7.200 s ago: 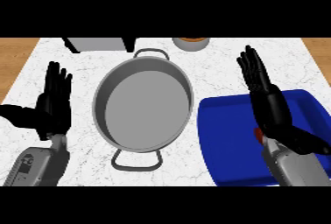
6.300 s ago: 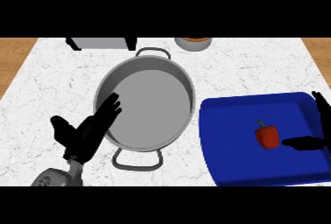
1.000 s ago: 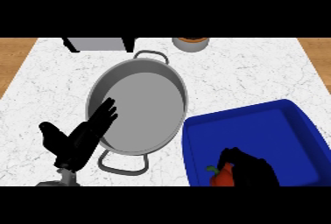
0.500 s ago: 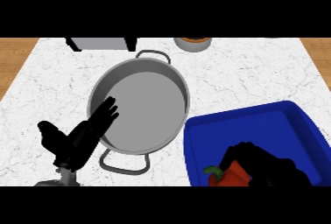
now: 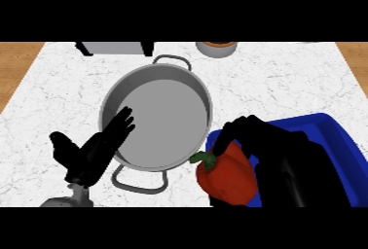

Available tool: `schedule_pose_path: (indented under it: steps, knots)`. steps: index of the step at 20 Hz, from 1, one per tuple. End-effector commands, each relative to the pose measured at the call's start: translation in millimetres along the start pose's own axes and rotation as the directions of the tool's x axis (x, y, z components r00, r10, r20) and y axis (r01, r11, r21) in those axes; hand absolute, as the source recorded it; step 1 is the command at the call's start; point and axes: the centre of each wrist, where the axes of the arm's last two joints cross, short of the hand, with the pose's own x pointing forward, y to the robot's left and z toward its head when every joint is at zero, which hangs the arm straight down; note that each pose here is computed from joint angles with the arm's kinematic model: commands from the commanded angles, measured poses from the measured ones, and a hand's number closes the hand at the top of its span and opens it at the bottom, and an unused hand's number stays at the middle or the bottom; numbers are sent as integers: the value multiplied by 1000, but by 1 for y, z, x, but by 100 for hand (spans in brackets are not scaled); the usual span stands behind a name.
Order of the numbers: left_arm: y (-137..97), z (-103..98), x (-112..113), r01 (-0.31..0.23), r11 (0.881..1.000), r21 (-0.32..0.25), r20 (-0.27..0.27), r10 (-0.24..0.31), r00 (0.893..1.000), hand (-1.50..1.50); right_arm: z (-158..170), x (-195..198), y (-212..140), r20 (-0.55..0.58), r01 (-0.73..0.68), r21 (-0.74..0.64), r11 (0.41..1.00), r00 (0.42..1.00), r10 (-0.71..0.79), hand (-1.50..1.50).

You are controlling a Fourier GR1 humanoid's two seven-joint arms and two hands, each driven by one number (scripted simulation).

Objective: Pick the bell pepper from the tray and place it in the pot

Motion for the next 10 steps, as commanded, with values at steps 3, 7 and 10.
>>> schedule_pose_path:
  steps: [3, 7, 10]
  knots:
    - [-3, 2, -3, 16, 1000, 10, -5, -16, 1000, 0, -56, 33, -2, -72, 43, 61, 997, 997, -39, 150]
    - [-3, 4, 6, -6, 1000, -2, -9, 6, 1000, 0, -98, 36, 13, -49, 59, 75, 995, 997, -55, 150]
    - [2, 0, 17, -1, 1000, -20, 4, 1, 1000, 0, -133, 37, 34, -41, 22, 107, 994, 999, -18, 150]
